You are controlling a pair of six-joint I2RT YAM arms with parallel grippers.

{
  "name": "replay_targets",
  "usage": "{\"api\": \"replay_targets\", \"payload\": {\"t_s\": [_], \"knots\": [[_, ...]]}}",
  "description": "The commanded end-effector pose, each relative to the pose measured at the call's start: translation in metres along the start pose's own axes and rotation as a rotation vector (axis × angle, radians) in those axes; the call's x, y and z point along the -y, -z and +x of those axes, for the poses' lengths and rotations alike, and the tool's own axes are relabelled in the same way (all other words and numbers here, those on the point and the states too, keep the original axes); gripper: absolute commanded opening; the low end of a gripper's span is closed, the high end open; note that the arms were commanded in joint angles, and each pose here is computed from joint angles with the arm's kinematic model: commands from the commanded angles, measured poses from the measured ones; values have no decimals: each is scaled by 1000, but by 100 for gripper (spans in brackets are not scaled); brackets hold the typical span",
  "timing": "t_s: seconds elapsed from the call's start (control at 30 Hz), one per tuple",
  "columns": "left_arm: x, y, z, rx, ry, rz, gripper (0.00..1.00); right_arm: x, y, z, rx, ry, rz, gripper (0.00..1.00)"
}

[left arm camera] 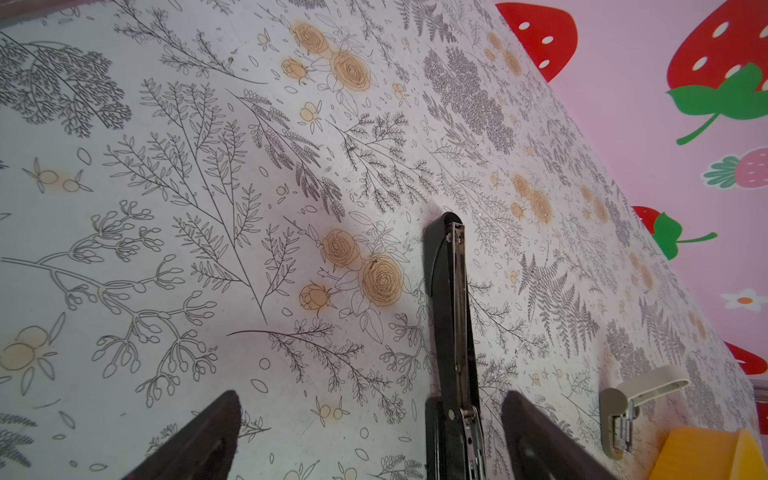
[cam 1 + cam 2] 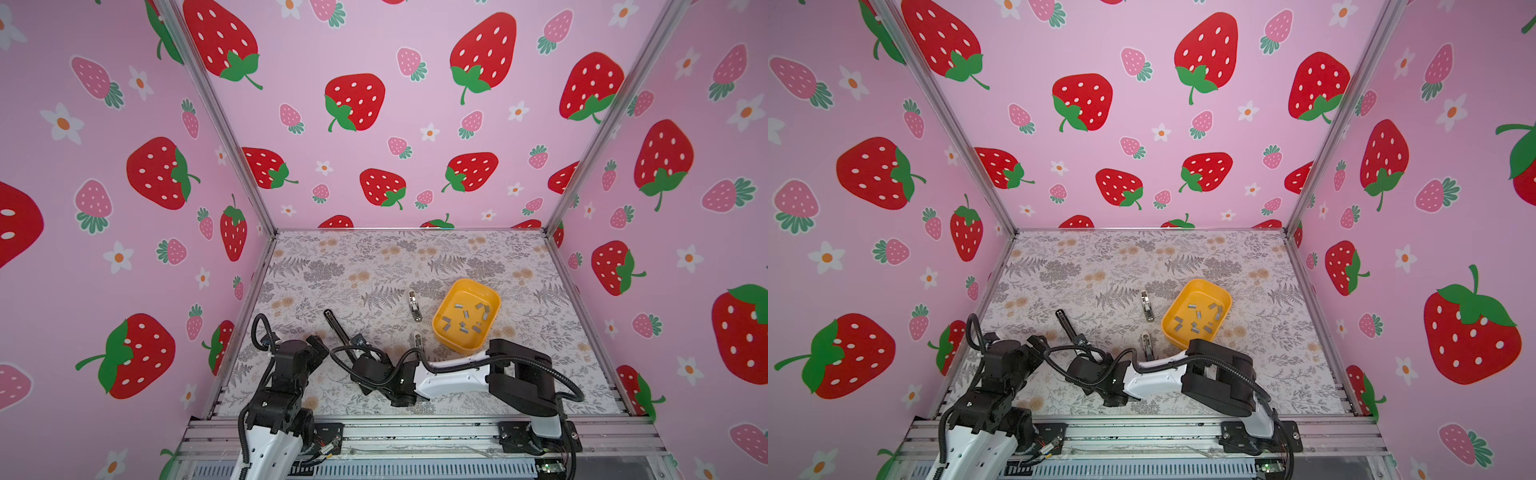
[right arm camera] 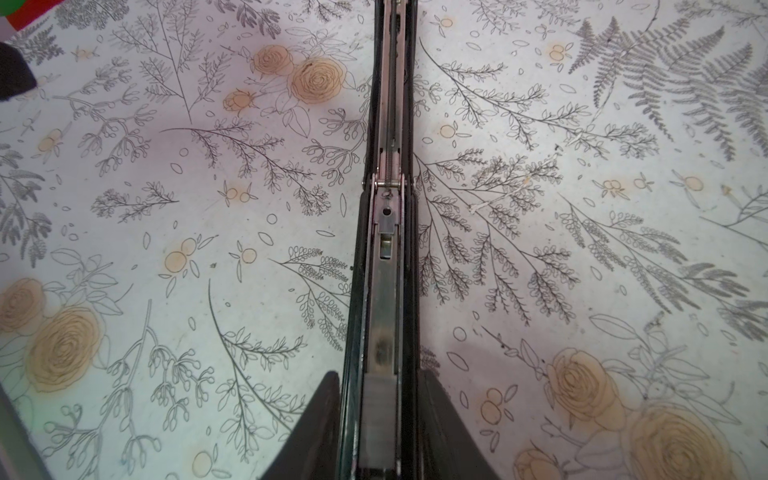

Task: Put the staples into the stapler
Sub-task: 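Open the right gripper and move it over the yellow tray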

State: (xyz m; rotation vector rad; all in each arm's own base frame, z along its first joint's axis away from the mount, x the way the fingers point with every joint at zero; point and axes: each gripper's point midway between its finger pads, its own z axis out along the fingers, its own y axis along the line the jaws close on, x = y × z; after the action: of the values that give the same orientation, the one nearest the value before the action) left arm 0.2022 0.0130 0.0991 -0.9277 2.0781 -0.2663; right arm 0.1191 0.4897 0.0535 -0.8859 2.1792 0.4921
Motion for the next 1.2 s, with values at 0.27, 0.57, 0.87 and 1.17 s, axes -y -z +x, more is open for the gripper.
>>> {"api": "replay_targets", "payload": {"t_s": [0.27, 0.57, 0.87, 1.17], "knots": [[35, 7, 0, -4, -151, 197, 99, 99, 96, -87, 194, -144, 154, 35], [67, 5, -47, 129, -189, 193, 99, 303, 132, -42, 77, -491, 480, 23], [47, -34, -40, 126, -293, 63, 99, 332, 107, -1, -32, -598, 421, 30], [43, -19, -45, 198, -273, 117, 99, 361, 79, 20, -148, -611, 457, 31]]}}
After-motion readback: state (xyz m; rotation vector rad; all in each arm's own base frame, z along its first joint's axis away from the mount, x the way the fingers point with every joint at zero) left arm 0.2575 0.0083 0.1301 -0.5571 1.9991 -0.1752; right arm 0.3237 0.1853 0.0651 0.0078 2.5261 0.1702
